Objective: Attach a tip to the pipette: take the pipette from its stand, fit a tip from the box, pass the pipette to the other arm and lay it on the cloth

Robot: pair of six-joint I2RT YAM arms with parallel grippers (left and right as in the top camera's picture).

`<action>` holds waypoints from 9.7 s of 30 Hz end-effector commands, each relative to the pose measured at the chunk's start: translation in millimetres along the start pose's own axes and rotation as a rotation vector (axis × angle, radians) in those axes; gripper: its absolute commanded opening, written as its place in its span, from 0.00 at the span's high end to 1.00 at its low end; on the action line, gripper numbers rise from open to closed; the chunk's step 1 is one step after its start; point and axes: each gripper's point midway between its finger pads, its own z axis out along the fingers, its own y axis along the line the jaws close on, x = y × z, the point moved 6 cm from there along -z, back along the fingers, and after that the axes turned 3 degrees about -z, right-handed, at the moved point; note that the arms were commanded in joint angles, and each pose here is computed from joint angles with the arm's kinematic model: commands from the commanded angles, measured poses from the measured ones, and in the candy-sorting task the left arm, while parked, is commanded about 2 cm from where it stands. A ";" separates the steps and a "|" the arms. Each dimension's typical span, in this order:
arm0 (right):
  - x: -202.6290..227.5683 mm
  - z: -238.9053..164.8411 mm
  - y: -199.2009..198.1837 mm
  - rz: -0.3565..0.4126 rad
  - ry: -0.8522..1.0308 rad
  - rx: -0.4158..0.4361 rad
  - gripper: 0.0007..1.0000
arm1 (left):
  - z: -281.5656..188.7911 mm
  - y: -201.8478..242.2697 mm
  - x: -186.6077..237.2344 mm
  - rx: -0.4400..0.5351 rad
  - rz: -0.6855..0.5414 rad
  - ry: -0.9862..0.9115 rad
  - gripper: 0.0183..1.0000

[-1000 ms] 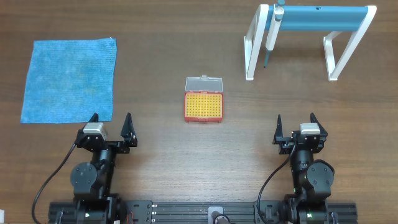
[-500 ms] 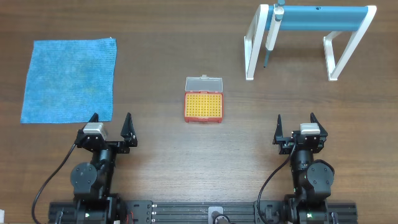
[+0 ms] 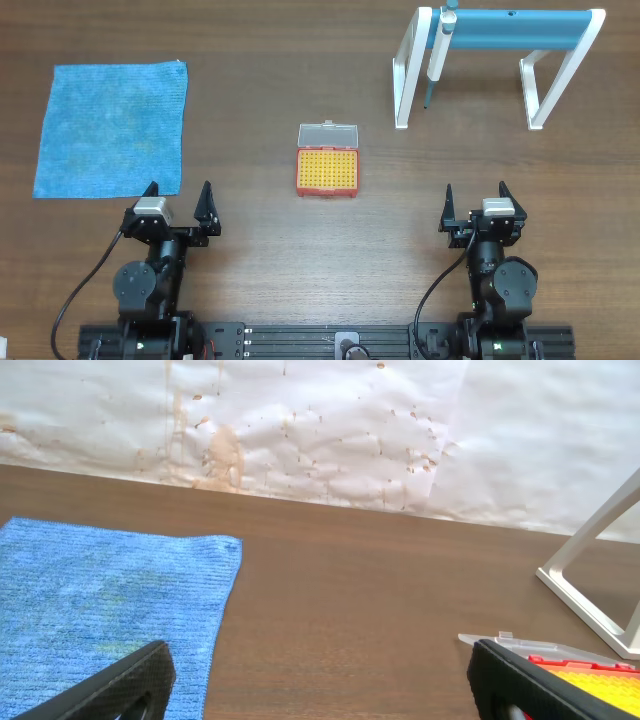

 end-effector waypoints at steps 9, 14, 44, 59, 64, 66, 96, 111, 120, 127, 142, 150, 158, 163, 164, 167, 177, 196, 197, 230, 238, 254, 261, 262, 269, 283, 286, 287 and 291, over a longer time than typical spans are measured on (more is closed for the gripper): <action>10.0 6.4 2.8 0.399 0.122 -0.013 0.15 | -0.3 -0.3 0.6 0.005 -0.009 0.001 0.06; -34.9 60.7 -5.5 0.415 0.339 -0.016 0.15 | -0.3 -0.3 0.6 0.005 -0.009 0.001 0.06; -53.6 213.1 11.4 0.200 0.025 -0.054 0.15 | -0.3 -0.3 0.6 0.005 -0.009 0.001 0.06; -56.2 233.0 11.9 0.200 0.021 -0.054 0.16 | -0.3 -0.3 0.6 0.005 -0.009 0.001 0.06; -56.4 233.0 12.0 0.213 0.020 -0.056 0.79 | -0.3 -0.3 0.6 0.005 -0.009 0.001 0.06; -56.6 233.0 13.0 0.217 0.020 -0.063 0.88 | -0.3 -0.3 0.6 0.005 -0.009 0.001 0.06; -120.1 132.1 94.9 0.201 -0.307 -0.461 0.92 | -0.3 -0.3 0.6 0.005 -0.009 0.001 0.06; -63.2 107.8 209.9 0.200 -0.276 -0.771 0.92 | -0.3 -0.3 0.6 0.005 -0.009 0.001 0.06; -45.5 113.1 214.4 0.172 -0.220 -0.765 0.92 | -0.3 -0.3 0.6 0.005 -0.009 0.001 0.06; -44.8 116.9 209.1 0.145 -0.229 -0.744 0.92 | -0.3 -0.3 0.6 0.005 -0.009 0.001 0.06; -48.1 118.7 209.7 0.146 -0.240 -0.746 0.92 | -0.3 -0.3 0.6 0.005 -0.009 0.001 0.06; -49.1 121.9 211.8 0.145 -0.231 -0.748 0.92 | -0.3 -0.3 0.6 0.005 -0.009 0.001 0.06; -43.4 122.6 213.0 0.140 -0.199 -0.751 0.92 | -0.3 -0.3 0.6 0.005 -0.009 0.001 0.06; -36.3 123.9 214.8 0.136 -0.179 -0.752 0.92 | -0.3 -0.3 0.6 0.005 -0.009 0.001 0.06; -32.3 124.5 215.8 0.135 -0.167 -0.754 0.92 | -0.3 -0.3 0.6 0.005 -0.009 0.001 0.06; -22.1 126.1 218.2 0.131 -0.145 -0.756 0.92 | -0.3 -0.3 0.6 0.005 -0.009 0.001 0.06; -5.5 123.1 218.6 0.120 -0.078 -0.761 0.92 | -0.3 -0.3 0.6 0.005 -0.009 0.001 0.06; -141.0 112.3 195.8 0.198 -0.294 -0.777 0.92 | -0.3 -0.3 0.6 0.005 -0.009 0.001 0.06; -153.5 109.6 192.4 0.201 -0.311 -0.776 0.92 | -0.3 -0.3 0.6 0.005 -0.009 0.001 0.06; -134.3 35.4 223.0 0.841 0.730 -1.220 0.92 | -21.4 -66.5 -6.4 0.508 -1.263 0.422 0.07; -137.6 19.9 225.1 0.850 0.807 -1.348 0.92 | -20.0 -93.4 -38.6 0.735 -1.131 0.577 0.08; -141.7 18.8 225.1 0.845 0.787 -1.375 0.92 | 69.0 -153.0 -75.3 1.108 -0.836 0.874 0.08; -141.7 18.8 225.1 0.843 0.784 -1.376 0.92 | 69.8 -152.9 -75.2 1.104 -0.841 0.875 0.99; -141.7 18.9 225.1 0.843 0.784 -1.376 0.92 | 69.8 -152.9 -75.1 1.103 -0.842 0.876 0.99; -121.0 22.5 217.2 0.797 0.841 -1.317 0.18 | 79.6 -138.6 -77.3 1.048 -0.859 0.820 0.99; -90.0 57.7 130.5 0.858 0.815 -1.135 0.18 | 76.1 54.2 -35.1 -0.208 -0.677 1.086 0.99; -33.6 66.5 107.7 0.759 0.995 -0.633 0.18 | 105.7 102.7 -97.6 -0.355 -0.531 1.276 0.99; -22.4 68.9 97.2 0.732 1.023 -0.487 0.18 | 116.5 114.0 -108.2 -0.403 -0.499 1.292 0.99; -5.4 70.8 54.2 0.577 1.053 -0.050 0.18 | 183.0 184.0 -155.5 -0.700 -0.200 1.188 0.99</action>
